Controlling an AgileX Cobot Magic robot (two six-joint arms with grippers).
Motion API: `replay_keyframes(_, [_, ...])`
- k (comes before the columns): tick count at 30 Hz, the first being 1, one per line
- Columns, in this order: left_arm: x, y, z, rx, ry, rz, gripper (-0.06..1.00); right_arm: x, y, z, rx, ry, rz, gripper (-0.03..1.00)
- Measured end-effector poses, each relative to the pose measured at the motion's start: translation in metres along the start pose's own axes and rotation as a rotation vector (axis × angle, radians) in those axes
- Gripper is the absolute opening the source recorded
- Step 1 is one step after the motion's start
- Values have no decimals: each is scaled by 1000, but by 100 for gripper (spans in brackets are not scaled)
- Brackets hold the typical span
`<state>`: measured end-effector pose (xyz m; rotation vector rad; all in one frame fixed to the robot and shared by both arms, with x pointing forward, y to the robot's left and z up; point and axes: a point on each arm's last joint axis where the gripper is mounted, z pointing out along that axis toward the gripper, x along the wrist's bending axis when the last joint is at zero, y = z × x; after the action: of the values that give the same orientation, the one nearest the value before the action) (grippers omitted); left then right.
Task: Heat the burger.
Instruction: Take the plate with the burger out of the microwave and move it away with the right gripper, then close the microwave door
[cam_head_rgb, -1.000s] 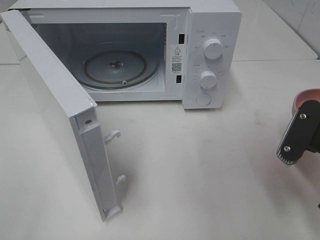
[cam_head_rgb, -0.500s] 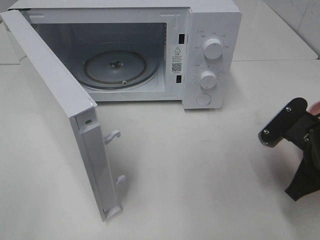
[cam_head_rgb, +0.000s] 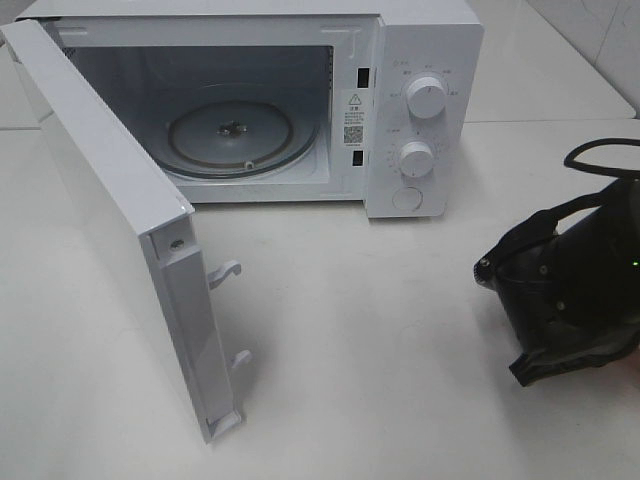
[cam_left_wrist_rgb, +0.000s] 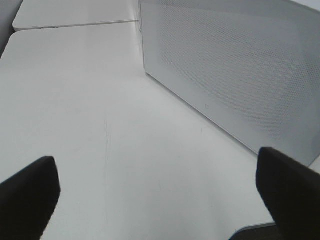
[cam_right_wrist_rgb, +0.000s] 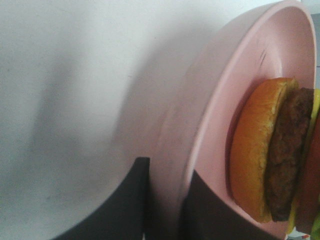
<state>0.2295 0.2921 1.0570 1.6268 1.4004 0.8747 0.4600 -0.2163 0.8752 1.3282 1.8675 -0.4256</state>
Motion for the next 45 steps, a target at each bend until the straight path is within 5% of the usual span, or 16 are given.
replay_keyframes(10, [0,0,0,0,0,0,99,11,3,9,26,-34,53,22])
replay_keyframes(23, [0,0,0,0,0,0,99,14,1,6,52,30,49,47])
replay_keyframes(33, [0,0,0,0,0,0,99,-1,6,-21,4,232,106,60])
replay_keyframes(38, [0,0,0,0,0,0,99,-17,2,-42,-9,348,122,75])
replay_keyframes(45, [0,0,0,0,0,0,99,-30,-7,-64,-12,480,62,77])
